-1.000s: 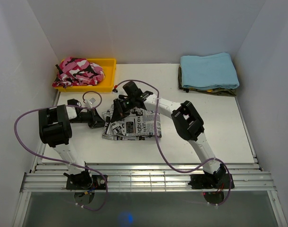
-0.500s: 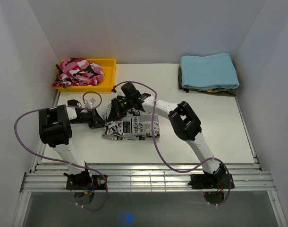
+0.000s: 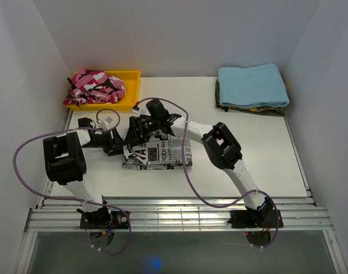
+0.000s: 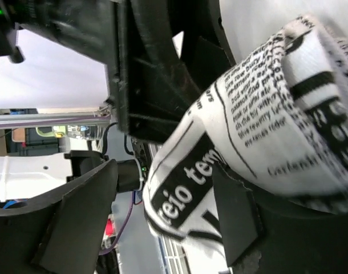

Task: Fold and stack the trousers
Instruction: Fold the trousers

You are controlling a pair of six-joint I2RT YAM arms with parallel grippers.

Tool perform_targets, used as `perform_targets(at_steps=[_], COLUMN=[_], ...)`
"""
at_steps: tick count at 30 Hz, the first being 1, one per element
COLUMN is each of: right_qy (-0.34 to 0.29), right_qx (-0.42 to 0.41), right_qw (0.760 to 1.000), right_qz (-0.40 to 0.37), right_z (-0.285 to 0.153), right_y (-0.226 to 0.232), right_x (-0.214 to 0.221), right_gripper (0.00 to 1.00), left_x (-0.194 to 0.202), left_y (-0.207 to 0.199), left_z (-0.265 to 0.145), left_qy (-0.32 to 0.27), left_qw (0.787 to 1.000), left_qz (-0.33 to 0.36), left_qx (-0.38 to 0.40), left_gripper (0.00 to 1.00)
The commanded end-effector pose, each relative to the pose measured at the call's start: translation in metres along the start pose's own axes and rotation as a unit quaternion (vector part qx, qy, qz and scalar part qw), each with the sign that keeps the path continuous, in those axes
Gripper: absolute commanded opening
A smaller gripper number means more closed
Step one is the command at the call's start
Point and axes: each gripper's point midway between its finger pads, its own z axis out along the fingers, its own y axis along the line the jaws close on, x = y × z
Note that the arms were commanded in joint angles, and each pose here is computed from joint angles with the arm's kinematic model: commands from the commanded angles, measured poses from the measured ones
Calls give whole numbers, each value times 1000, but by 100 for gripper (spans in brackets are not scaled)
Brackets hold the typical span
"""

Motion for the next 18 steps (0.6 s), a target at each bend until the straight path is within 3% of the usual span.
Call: perform_targets(at_steps=[1, 5, 7, 8, 12, 14, 15, 16, 17, 18], right_qy=[-53, -62, -71, -62, -52, -37, -29, -22, -21, -11], right_qx=[-52, -58, -50, -35, 9, 26, 46, 53, 59, 56], right_qw=[993, 987, 982, 980, 969, 969, 966, 965, 967, 970], right_qz=[-95, -137, -166, -185, -241, -243, -254, -256, -248, -237], right_z=[-43, -78, -103, -111, -167, -186, -205, -213, -225, -230], right_y=[78, 95, 99, 90, 68, 47, 35, 27, 16, 9], right_x=[-44, -50, -56, -52, -48, -33, -26, -19, -15, -3], right_gripper=[74, 75, 77, 79, 77, 76, 76, 73, 62, 59], left_x=[-19, -34, -42, -45, -63, -76, -72, -67, -63, -50], left_y=[4, 20, 20, 22, -12, -44, -58, -73, -90, -99], left_z=[-26, -59, -77, -87, -113, -127, -127, -124, -112, -105], left_qy=[-26, -51, -73, -84, -114, -138, -131, -120, -90, -62], left_qw=[998, 990, 987, 986, 982, 968, 967, 966, 957, 961], left_qz=[23, 31, 39, 40, 126, 205, 214, 229, 273, 268], left_qx=[-59, -128, -139, -139, -86, -52, -31, -4, 17, 36], left_gripper=[65, 71, 93, 98, 98, 97, 94, 84, 78, 71])
